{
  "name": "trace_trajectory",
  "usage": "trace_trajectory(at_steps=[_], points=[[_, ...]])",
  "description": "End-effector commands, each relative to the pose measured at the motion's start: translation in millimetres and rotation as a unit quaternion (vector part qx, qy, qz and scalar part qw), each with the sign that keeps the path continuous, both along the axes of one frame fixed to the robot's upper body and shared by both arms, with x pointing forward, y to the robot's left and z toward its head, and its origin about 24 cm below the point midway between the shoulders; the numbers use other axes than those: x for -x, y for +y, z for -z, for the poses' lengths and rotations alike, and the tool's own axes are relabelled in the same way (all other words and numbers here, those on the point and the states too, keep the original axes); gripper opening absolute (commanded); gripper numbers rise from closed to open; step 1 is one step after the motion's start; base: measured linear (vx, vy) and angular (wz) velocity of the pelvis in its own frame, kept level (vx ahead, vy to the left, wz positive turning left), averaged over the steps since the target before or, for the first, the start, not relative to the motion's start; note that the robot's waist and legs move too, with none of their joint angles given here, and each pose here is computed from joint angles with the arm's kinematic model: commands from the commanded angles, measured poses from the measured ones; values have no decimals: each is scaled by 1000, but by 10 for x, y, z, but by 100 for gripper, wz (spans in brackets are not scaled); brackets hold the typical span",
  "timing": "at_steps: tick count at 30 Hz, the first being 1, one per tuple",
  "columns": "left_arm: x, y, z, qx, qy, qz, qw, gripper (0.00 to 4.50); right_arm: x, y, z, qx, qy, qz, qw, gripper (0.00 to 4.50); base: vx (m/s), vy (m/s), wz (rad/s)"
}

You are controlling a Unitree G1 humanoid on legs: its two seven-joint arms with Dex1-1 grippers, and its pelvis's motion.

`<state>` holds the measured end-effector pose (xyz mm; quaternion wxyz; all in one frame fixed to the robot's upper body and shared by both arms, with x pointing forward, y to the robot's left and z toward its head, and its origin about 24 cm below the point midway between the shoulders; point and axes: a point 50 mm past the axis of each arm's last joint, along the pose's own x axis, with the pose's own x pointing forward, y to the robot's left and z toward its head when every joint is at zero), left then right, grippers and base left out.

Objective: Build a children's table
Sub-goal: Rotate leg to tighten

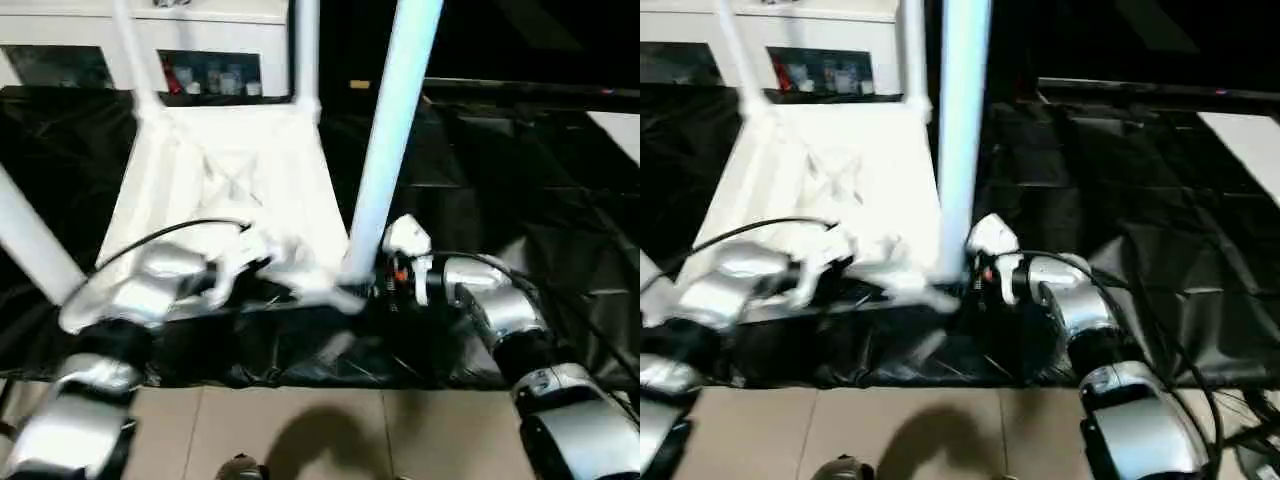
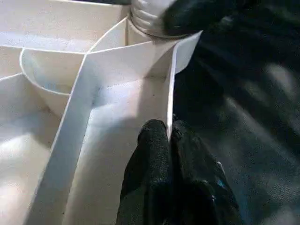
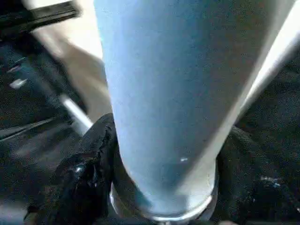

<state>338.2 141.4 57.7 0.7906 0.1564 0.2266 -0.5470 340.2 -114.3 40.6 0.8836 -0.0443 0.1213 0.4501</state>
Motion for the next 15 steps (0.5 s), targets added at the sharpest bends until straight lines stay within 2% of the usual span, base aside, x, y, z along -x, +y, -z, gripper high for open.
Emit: trace_trajectory(at_steps=[1, 4, 6, 8, 10, 11, 12, 15], points=[[-92, -341, -23, 37, -16, -52, 998, 0, 71, 422, 116, -19, 18, 32, 999, 265, 0, 0, 0], [-96, -592, 9, 45, -21, -70, 996, 0, 87, 742, 147, -36, 30, 95, 994, 265, 0, 0, 0], [-89, -675, 29, 43, -29, -79, 996, 0, 95, 935, 98, -58, 30, 114, 991, 265, 0, 0, 0], [-83, -704, 37, 46, -29, -85, 995, 0, 98, 1033, 48, -63, 15, 116, 991, 265, 0, 0, 0], [-71, -690, 47, 47, -29, -85, 995, 0, 100, 1066, 8, -72, 1, 107, 992, 265, 0, 0, 0], [-71, -690, 47, 47, -29, -85, 995, 0, 100, 1066, 8, -72, 1, 107, 992, 299, 0, 0, 0], [-67, -653, 49, 47, -30, -81, 995, 0, 92, 1027, -12, -82, -1, 102, 991, 320, 0, 0, 0], [-61, -584, 32, 49, -37, -66, 996, 0, 71, 898, -39, -90, -10, 86, 992, 342, 0, 0, 0]])
